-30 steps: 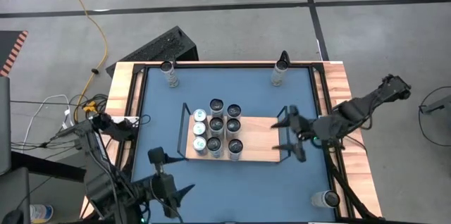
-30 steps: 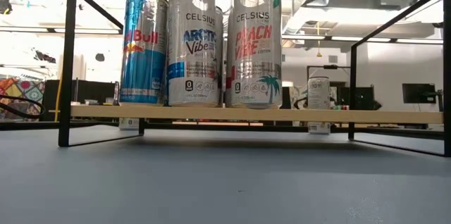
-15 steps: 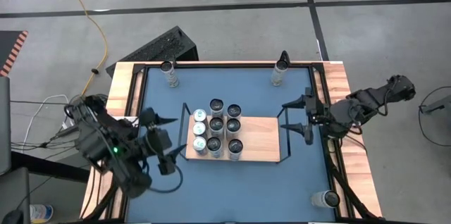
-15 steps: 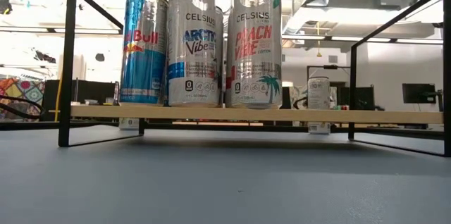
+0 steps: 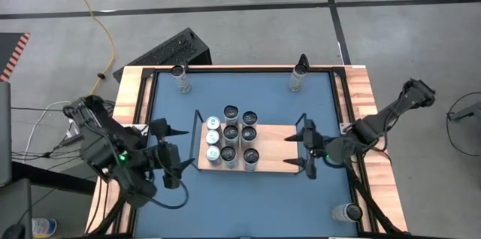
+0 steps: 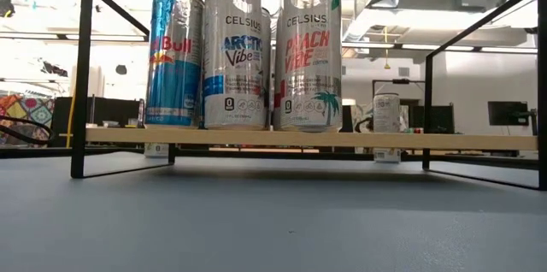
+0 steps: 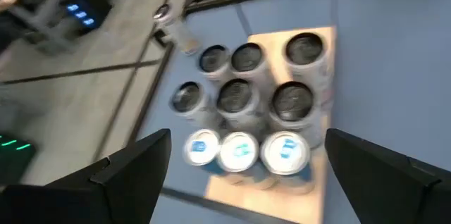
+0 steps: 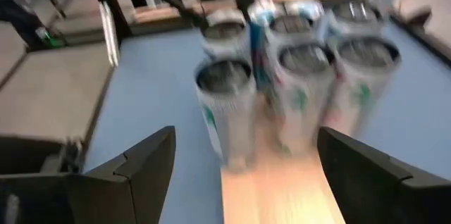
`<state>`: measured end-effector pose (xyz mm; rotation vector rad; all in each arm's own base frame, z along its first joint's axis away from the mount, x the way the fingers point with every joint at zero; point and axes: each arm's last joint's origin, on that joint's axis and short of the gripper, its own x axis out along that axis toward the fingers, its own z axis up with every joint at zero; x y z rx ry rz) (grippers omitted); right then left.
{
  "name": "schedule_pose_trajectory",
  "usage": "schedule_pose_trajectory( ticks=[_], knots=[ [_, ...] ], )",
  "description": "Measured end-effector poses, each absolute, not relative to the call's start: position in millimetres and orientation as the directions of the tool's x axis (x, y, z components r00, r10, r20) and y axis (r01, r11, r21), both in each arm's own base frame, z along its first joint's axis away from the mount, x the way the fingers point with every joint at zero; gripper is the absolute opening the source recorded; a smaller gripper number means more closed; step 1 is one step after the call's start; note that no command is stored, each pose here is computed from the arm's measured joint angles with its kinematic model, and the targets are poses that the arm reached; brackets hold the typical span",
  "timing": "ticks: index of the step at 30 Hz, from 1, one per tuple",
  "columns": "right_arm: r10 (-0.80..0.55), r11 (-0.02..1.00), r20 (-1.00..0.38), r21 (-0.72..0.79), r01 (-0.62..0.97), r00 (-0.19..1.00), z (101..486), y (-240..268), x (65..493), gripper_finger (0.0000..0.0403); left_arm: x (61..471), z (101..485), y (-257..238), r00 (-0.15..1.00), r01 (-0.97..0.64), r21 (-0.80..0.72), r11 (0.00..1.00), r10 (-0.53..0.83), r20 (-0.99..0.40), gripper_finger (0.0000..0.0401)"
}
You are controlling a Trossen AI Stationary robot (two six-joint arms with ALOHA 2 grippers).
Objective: Place canned beverage on shelf
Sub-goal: Put the pink soda can on the shelf aligned with the other pink soda cans
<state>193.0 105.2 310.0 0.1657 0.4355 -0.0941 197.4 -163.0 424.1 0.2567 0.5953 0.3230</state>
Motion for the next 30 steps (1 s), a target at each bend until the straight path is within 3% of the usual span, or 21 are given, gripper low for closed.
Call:
schedule_pose_trajectory(
  ticks=[5, 10, 15, 18, 24, 30],
  knots=[
    [-0.032, 0.997, -0.274, 0.061, 0.050, 0.961, 325.0, 112.1, 205.5, 0.0327, 179.0, 394.3, -146.8, 0.866, -0.148, 0.160, 0.976, 0.206, -0.456, 0.0361],
    [-0.043, 0.998, -0.132, -0.053, 0.037, 0.990, 371.9, 99.1, 197.1, 0.0327, 176.3, 398.4, -132.3, 0.971, 0.069, -0.068, 0.995, -0.083, -0.226, 0.0361],
    [-0.048, 0.999, -0.035, -0.018, 0.047, 0.998, 410.7, 82.4, 170.4, 0.0327, 167.7, 413.1, -122.9, 0.978, 0.183, -0.075, 0.980, -0.189, -0.090, 0.0361],
    [-0.021, 0.998, -0.137, 0.048, 0.028, 0.990, 398.6, 81.0, 157.6, 0.0327, 168.7, 412.6, -124.3, 0.977, 0.187, -0.094, 0.978, -0.196, -0.089, 0.0361],
    [0.012, 0.967, -0.380, 0.239, 0.086, 0.925, 329.5, 102.5, 161.2, 0.0327, 177.9, 403.0, -133.6, 0.962, 0.223, -0.108, 0.969, -0.237, -0.139, 0.0361],
    [-0.031, 0.936, -0.397, 0.312, 0.166, 0.917, 289.8, 123.5, 186.8, 0.0327, 181.0, 400.3, -135.8, 0.963, 0.223, -0.026, 0.974, -0.225, -0.151, 0.0361]
  ],
)
